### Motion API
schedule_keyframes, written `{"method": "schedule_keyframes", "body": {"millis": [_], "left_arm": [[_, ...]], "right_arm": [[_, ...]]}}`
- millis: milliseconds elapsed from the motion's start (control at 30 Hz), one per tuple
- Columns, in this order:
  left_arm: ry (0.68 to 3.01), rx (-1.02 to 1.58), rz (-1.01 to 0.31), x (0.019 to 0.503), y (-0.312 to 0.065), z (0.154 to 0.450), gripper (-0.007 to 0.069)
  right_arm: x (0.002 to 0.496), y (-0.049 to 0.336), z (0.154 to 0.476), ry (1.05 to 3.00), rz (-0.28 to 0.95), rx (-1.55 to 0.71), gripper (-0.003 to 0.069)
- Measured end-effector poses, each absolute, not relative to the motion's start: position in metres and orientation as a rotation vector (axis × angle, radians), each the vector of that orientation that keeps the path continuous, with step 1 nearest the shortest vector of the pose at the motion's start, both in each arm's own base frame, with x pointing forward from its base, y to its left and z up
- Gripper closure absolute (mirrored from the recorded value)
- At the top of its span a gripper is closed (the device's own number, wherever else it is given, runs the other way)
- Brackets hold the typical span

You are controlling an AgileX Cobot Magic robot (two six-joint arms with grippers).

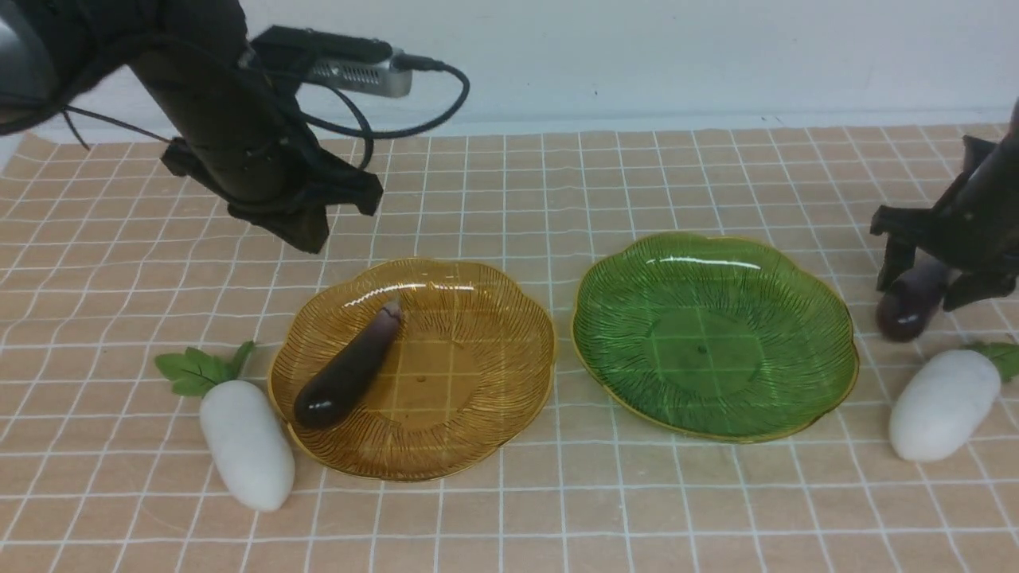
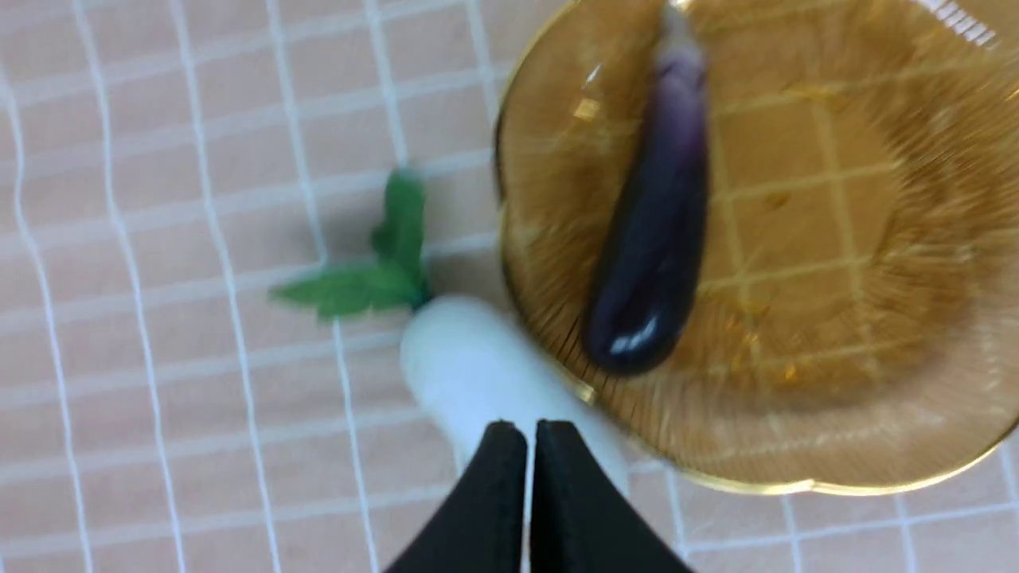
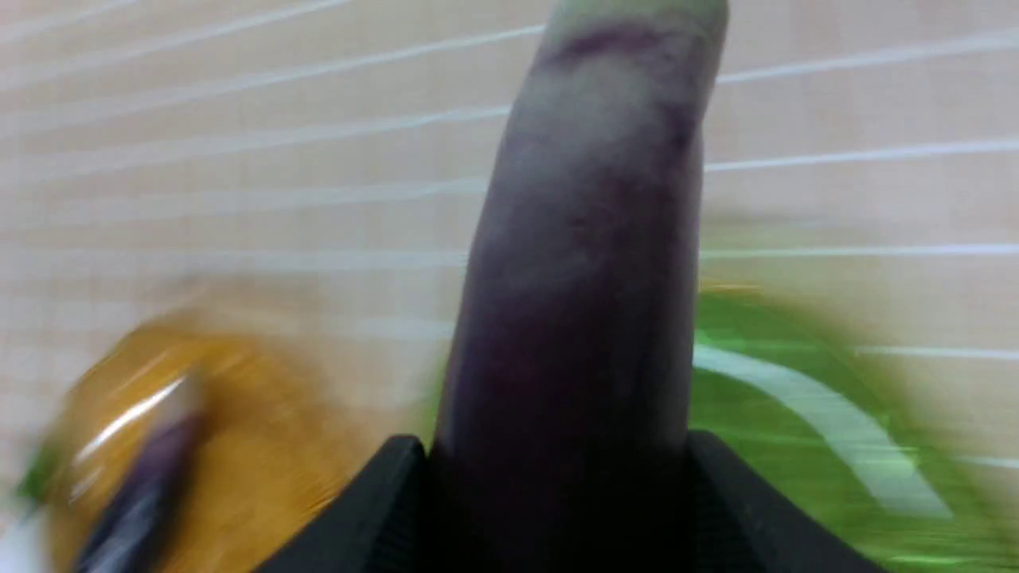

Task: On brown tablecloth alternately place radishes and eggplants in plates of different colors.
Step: 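Pick up the eggplant and place it on the yellow plate with the right gripper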

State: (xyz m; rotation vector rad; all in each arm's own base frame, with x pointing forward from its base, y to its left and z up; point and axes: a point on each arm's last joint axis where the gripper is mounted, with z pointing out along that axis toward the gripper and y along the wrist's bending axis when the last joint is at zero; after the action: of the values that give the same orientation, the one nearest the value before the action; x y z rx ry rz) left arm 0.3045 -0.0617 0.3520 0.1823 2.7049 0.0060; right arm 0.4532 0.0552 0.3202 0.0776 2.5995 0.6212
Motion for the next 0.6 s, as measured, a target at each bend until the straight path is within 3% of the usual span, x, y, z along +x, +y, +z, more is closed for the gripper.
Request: {"method": "schedule_keyframes", "body": {"millis": [100, 300, 467, 600], "left_arm": [[2.725, 0.084, -0.026, 0.289, -0.046, 0.335, 0.0628], [2.774, -0.126, -0.185, 0.277, -0.018, 0.307, 0.0625], [2.763, -0.177, -0.289, 0.277, -0.005, 0.301, 0.0625], [2.764, -0.227, -0.327, 0.281, -0.001, 0.297, 0.0625]], "right_arm": [[0.428, 0.145, 0.33, 2.608, 0.687, -0.214, 0.0299], [0.397, 0.252, 0.279, 2.734, 0.692, -0.534, 0.0299], [0.393, 0.29, 0.235, 2.796, 0.706, -0.521, 0.0283], [0.394, 0.294, 0.227, 2.807, 0.731, -0.473, 0.0154]]}}
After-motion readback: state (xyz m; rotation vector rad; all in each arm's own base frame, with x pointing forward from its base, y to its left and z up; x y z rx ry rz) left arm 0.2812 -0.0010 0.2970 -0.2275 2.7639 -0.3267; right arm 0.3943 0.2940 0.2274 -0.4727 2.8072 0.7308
